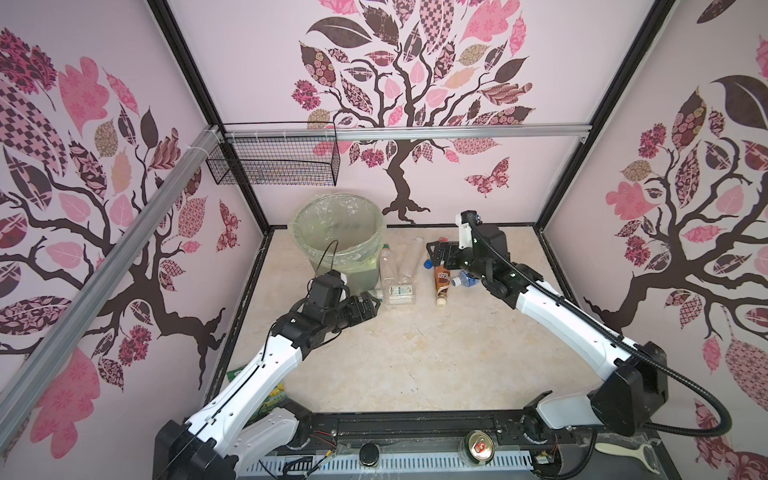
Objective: Throw the plastic bottles in the bin
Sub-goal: 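Lower right gripper onto the clear green-label bottle and close on it, then lift the green-label bottle with right gripper toward the left gripper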
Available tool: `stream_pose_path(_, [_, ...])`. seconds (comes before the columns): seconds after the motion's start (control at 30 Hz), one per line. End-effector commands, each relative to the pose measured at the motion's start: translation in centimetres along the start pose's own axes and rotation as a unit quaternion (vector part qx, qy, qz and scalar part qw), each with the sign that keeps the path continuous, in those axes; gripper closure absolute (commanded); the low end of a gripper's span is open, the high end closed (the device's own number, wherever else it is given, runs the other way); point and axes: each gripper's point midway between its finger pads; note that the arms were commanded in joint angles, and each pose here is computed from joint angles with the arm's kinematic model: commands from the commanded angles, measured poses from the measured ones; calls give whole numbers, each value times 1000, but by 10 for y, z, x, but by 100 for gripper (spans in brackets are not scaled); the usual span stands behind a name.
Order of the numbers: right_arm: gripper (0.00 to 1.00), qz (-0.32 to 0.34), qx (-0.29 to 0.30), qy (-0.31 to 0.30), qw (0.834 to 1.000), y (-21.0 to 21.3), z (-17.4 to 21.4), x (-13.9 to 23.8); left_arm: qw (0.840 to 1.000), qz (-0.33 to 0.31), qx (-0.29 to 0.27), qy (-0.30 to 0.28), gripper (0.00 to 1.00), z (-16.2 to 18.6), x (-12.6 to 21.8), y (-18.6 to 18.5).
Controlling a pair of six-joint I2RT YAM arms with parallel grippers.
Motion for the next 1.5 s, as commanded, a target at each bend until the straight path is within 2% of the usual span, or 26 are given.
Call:
stream_pose_path(0.0, [0,-23,-12,38,999,1,26,-25,999,8,32,13,2,13,-18,7])
stream_pose_path(0.17, [1,-35,-29,103,994,-3,67,-66,997,2,68,21,2,29,-32,24])
stream_pose_path(0.3, [1,-36,-21,136,990,0,90,-91,996,-7,79,31,2,39,-39,34])
stream_pose_path(0.73, [0,-40,23,189,981,14,139,-141,993,-22,115,18,2,47,-35,65])
stream_pose_path(0.9, [0,-38,32,204,978,13,155,-144,993,-16,116,8,2,43,-31,64])
stream_pose_path(1.47, [0,-55,47,220,973,19,188,-101,993,-13,112,13,2,44,-32,63])
Point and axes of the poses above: each gripper's point midway between its finger pads, its own x axis back along the fingers, its own y axis along the line the jaws close on, z = x × y, and after that the axes turned 7 degrees about -x, right-handed
